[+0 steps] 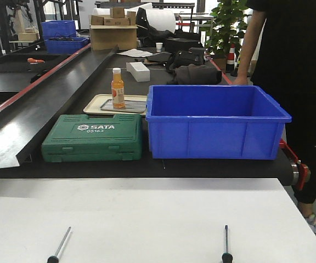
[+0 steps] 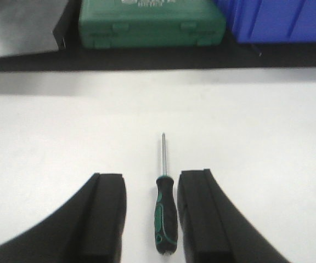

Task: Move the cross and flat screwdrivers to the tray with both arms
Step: 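Lower both grippers toward the two green-handled screwdrivers on the table, then close left gripper on cross screwdriver handle, right gripper on flat screwdriver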

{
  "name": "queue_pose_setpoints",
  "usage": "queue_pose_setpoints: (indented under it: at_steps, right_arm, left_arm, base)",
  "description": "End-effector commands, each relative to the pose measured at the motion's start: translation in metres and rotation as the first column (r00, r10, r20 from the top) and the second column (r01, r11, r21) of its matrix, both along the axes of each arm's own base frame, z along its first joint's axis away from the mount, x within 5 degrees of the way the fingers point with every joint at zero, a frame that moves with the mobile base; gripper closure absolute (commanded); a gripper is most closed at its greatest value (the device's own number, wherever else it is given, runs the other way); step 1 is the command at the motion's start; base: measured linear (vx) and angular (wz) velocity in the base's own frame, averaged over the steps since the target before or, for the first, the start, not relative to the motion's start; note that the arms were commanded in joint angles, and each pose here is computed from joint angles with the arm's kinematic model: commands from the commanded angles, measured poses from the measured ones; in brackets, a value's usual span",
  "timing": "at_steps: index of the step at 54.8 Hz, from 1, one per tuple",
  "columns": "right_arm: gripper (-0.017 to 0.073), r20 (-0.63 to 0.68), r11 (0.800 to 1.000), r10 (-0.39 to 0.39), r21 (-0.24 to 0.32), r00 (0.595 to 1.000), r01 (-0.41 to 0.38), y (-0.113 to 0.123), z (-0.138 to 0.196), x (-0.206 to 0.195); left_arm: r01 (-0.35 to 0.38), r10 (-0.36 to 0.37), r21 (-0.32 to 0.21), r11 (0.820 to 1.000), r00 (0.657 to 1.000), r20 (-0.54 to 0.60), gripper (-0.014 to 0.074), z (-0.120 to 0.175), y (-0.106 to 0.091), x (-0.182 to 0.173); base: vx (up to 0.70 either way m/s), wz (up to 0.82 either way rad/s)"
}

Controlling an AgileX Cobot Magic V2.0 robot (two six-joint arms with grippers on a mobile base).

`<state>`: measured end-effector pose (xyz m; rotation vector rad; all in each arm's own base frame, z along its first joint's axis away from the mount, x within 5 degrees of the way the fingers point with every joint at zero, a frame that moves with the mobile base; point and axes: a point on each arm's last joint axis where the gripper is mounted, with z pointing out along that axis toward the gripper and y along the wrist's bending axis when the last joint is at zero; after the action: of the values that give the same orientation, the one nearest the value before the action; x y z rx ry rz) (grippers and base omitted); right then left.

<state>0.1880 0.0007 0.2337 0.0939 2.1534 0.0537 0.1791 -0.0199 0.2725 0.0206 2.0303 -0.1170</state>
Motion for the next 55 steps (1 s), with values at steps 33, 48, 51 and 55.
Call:
queue_pose_setpoints:
  at_steps: [33,48,51,55]
  right_arm:
    - [0.0061,-0.081,0.993,-0.064,0.090,0.995,0.071,-0.001,-0.016,0.022]
    - [0.0061,-0.082,0.993,-0.065,0.093,0.995,0.073,-0.001,-0.016,0.022]
    - [0.0061,-0.082,0.993,-0.065,0.093,0.995,0.073,-0.001,-0.016,0.022]
    - [0.0061,-0.082,0.993,-0.065,0.093,0.995,0.073,-0.001,-0.016,0.022]
  left_arm:
    - [0.159,-0.082,0.097,0.983,0.837,-0.541,0.0106,-0.042,-0.026,0.181]
    - [0.184,-0.127,0.039,0.982,0.801,-0.585,0.0106,-0.073,-0.036,0.216]
    - [0.185,-0.126,0.038,0.982,0.794,-0.595,0.0106,-0.080,-0.036,0.220]
    - [0.185,-0.124,0.038,0.982,0.781,-0.611,0.0106,-0.090,-0.037,0.223]
  base:
    - [0.00,0.00]
    - [0.00,0.00]
    - [0.00,0.00]
    - [0.00,0.00]
